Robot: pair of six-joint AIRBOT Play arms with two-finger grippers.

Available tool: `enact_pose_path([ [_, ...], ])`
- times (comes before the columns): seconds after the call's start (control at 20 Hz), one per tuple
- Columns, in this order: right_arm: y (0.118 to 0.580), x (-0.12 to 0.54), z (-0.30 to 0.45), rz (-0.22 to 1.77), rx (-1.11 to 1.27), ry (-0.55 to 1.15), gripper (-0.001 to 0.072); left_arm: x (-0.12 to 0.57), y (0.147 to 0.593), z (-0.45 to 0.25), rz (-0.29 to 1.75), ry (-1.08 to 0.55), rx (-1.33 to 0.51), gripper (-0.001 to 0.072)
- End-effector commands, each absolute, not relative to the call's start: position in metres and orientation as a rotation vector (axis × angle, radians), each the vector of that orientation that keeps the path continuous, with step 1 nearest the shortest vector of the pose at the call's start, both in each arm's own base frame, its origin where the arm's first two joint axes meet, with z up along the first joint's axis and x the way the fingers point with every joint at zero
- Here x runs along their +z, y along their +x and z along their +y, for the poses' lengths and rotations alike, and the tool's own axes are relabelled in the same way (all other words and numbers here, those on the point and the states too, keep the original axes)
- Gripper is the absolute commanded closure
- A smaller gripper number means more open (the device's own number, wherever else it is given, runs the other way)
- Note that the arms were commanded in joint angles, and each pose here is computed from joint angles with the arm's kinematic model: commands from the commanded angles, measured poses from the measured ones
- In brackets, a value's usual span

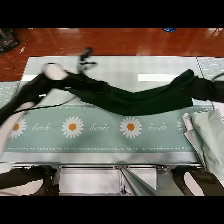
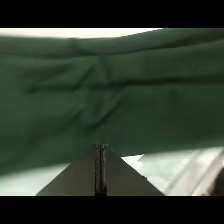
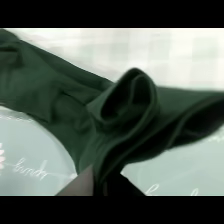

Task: Fold the shirts.

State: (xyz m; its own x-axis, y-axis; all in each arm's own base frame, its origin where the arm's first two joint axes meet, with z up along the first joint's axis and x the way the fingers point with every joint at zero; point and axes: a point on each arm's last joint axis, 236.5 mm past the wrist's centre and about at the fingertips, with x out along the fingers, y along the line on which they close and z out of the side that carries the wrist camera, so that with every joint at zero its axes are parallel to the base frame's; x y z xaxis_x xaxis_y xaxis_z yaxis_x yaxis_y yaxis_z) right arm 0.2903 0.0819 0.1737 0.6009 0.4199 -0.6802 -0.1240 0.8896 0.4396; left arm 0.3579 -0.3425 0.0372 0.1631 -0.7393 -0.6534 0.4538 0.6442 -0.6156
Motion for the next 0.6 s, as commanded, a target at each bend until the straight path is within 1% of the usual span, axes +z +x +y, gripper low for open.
enact_pose_path([
  [0.0,0.256,0.19,0.089,0.839,0.331,0.385,0.0687,-0.011,0.316,-0.447,1.262,-0.237,-1.007,0.0693],
  [0.2,0.252,0.198,0.103,0.829,0.392,0.418,0.0687,-0.043,0.272,-0.514,1.378,-0.196,-1.092,0.0693],
  [0.35,0.256,0.201,0.102,0.809,0.389,0.415,0.0687,-0.052,0.236,-0.531,1.471,-0.151,-1.164,0.0693],
  [0.45,0.261,0.201,0.1,0.799,0.382,0.42,0.0687,-0.048,0.235,-0.532,1.467,-0.15,-1.172,0.0692],
  [0.55,0.266,0.197,0.101,0.816,0.385,0.43,0.0687,-0.036,0.258,-0.521,1.44,-0.179,-1.151,0.0692],
])
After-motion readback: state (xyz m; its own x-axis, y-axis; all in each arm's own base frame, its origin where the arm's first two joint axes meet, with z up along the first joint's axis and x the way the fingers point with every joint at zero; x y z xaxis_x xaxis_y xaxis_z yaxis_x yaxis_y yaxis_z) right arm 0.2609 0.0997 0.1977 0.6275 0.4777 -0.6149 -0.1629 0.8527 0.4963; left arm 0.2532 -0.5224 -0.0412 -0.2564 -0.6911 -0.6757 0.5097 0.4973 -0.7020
